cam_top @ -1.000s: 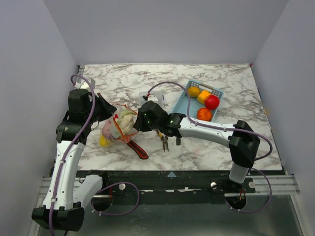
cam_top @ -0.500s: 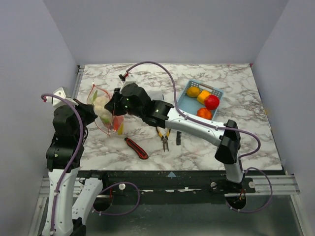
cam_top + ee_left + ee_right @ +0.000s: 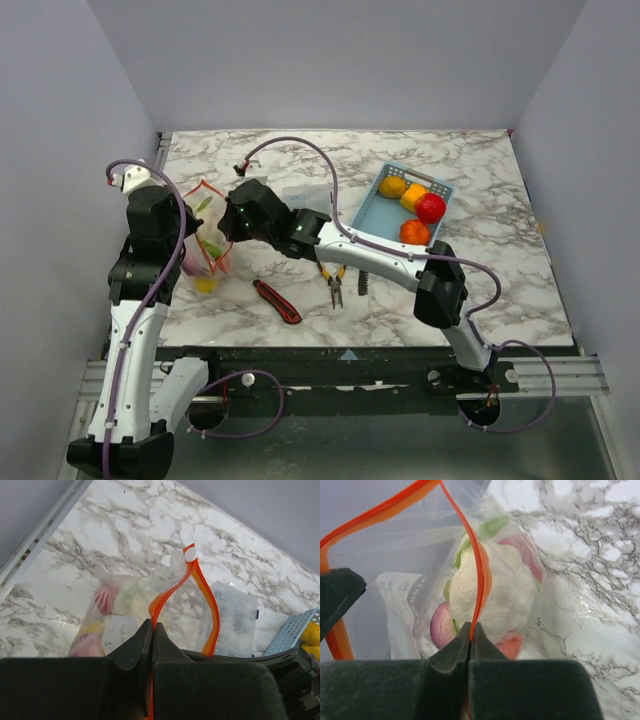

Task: Place the food in the zip-top bag and seal the zipper
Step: Adjust the zipper food storage bag at the center of the board.

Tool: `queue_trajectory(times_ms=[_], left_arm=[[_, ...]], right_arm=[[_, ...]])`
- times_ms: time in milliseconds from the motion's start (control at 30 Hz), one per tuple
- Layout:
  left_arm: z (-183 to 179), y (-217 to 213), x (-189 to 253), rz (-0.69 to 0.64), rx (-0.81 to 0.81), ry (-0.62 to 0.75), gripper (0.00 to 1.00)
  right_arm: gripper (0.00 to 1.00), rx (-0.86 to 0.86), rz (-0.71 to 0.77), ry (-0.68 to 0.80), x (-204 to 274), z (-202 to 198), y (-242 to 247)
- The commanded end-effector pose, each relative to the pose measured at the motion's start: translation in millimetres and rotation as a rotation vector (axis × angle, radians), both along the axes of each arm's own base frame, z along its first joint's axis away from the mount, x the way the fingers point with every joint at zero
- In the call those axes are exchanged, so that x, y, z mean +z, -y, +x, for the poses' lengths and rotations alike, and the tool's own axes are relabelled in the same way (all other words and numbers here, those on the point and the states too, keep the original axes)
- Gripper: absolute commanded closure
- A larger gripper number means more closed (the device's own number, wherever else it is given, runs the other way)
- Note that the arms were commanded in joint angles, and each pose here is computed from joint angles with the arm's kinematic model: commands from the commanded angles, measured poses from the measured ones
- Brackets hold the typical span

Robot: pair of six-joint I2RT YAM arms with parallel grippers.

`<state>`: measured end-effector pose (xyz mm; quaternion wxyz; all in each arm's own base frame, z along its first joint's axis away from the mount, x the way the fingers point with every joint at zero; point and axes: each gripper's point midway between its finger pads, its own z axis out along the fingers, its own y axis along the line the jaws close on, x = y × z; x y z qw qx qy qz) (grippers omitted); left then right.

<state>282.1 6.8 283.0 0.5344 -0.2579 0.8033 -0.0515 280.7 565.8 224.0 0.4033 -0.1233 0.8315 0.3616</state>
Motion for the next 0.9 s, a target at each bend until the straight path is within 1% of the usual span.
queue_trajectory(times_ms=[0,100,200,267,400,467,667,767,867], left_arm=[[4,-3,49,0.047,-0.017,0.205,1.00],[17,2,30,0.059,-0.055,0.168,1.00],[27,3,5,0.085,-0.075,0.090,1.00],[29,8,-2,0.079,-0.110,0.060,1.00],[30,21,0,0.061,-0.183,0.091,1.00],[28,21,-1,0.059,-0.182,0.091,1.00],[30,25,-4,0.043,-0.195,0.084,1.00],[30,24,-5,0.042,-0.193,0.081,1.00],[30,23,-7,0.038,-0.187,0.077,1.00]], right_arm=[[1.00,-0.054,0.152,0.059,63,2,7],[1.00,-0.090,0.167,0.015,36,0,13],[0.98,-0.117,0.119,-0.013,8,2,17],[0.95,-0.119,0.078,-0.011,0,3,20],[0.90,-0.115,0.054,0.019,8,3,25],[0.86,-0.122,0.048,0.033,14,4,31],[0.81,-0.137,0.045,0.058,24,3,42],[0.75,-0.127,0.053,0.056,29,1,42],[0.63,-0.111,0.057,0.053,35,-3,45]])
